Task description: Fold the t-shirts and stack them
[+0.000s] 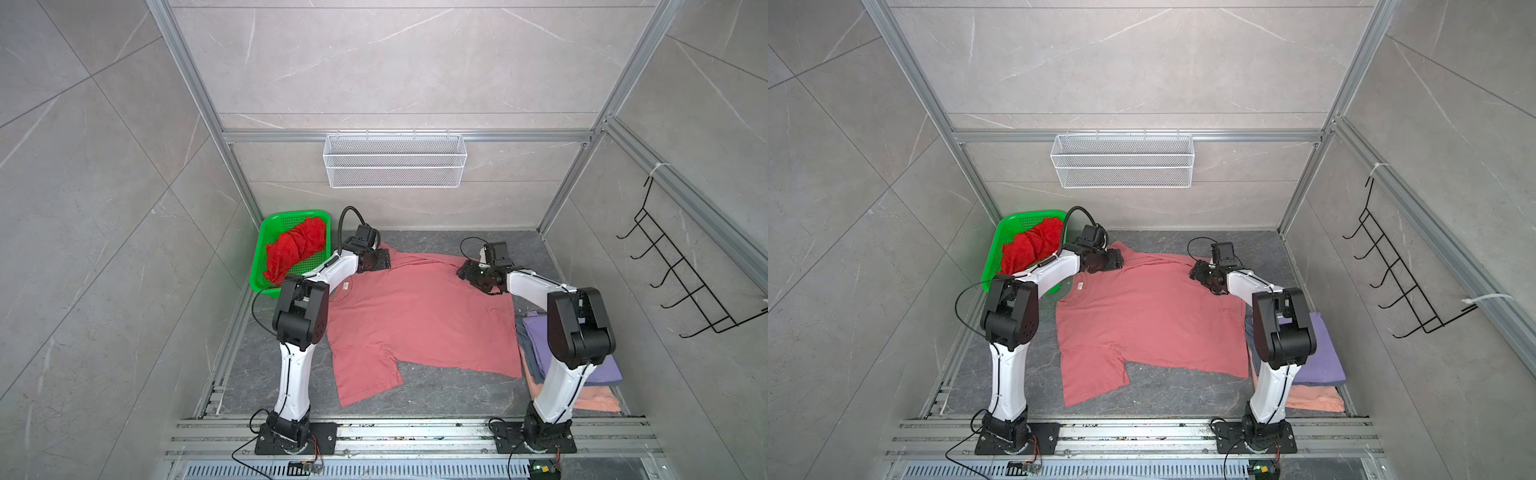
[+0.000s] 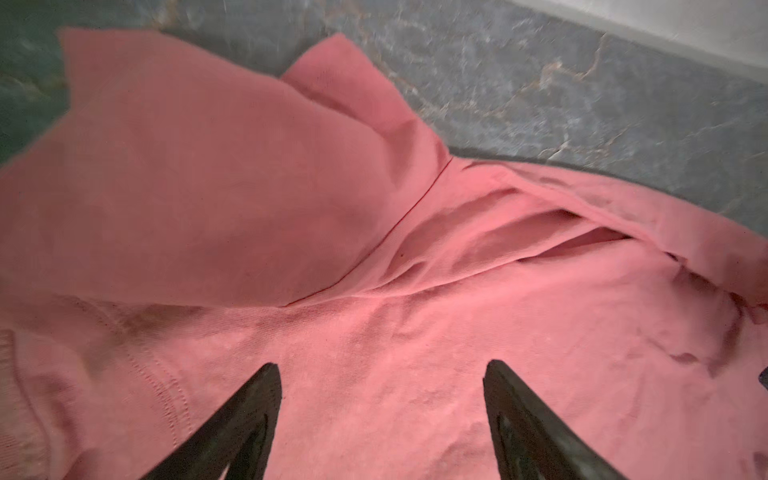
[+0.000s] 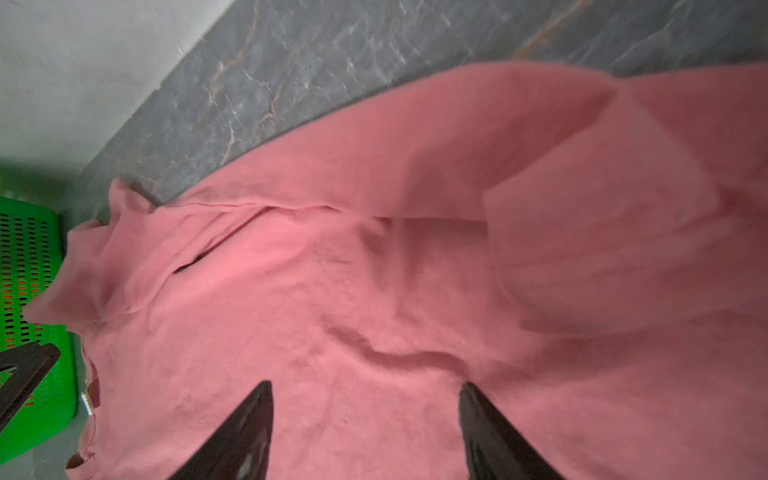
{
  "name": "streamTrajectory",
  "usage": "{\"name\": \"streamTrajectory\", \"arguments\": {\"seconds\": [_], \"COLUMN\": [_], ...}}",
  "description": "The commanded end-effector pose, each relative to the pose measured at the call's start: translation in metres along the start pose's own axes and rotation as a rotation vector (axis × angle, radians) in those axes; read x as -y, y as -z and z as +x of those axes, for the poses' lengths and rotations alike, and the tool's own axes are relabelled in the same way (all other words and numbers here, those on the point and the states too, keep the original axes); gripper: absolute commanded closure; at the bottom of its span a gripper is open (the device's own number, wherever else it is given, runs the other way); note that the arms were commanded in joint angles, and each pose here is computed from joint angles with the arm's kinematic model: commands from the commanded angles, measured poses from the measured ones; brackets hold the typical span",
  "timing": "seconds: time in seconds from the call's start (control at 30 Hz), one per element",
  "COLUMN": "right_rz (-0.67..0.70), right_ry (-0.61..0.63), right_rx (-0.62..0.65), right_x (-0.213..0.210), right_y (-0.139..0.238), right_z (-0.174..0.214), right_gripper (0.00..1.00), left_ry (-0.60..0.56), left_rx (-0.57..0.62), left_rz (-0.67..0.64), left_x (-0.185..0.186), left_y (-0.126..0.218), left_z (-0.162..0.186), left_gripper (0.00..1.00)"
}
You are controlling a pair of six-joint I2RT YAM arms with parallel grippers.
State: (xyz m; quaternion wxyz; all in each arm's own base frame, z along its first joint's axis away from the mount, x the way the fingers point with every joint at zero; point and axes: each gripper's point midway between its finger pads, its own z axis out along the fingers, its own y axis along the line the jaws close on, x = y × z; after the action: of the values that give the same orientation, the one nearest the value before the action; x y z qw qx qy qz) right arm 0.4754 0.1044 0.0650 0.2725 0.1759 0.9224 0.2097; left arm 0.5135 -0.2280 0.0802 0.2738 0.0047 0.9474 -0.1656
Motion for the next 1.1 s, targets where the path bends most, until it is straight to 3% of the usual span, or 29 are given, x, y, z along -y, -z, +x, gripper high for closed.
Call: {"name": "streamTrajectory", "arguments": {"seconds": [0.0, 0.27, 0.53, 0.73, 0.83, 1.07], "right_rz": [-0.017, 0.048, 0.083, 0.12, 0.123, 0.078], "right_ry": [-0.02, 0.02, 0.059, 0.064, 0.104, 0.184], "right_rx": [-0.021, -0.088, -0.121, -0.145, -0.119, 0.077], "right_x": [-0.006, 0.019, 0.041, 0.056, 0.054, 0.011], "right_y": [-0.013, -0.014, 0.01, 0.028, 0.034, 0.059], "right_z": [0.005, 0.04, 0.074, 0.096, 0.09, 0.017], "right_gripper": [0.29, 0.3, 0.31, 0.31, 0.3, 0.3], "left_ry": [0.019, 0.146, 0.261, 0.308, 0.269, 0.037], "left_rx": [0.024, -0.041, -0.115, -0.138, -0.105, 0.082], "left_rz": [0.035, -0.028, -0.059, -0.069, -0.036, -0.062], "left_x": [0.006, -0.031, -0.054, -0.054, -0.046, -0.022], "left_y": [0.006, 0.002, 0.024, 0.046, 0.057, 0.09], "left_z": [-0.009, 0.058, 0.125, 0.155, 0.143, 0.031], "left_gripper": [0.2, 0.2, 0.2, 0.21, 0.2, 0.22]}}
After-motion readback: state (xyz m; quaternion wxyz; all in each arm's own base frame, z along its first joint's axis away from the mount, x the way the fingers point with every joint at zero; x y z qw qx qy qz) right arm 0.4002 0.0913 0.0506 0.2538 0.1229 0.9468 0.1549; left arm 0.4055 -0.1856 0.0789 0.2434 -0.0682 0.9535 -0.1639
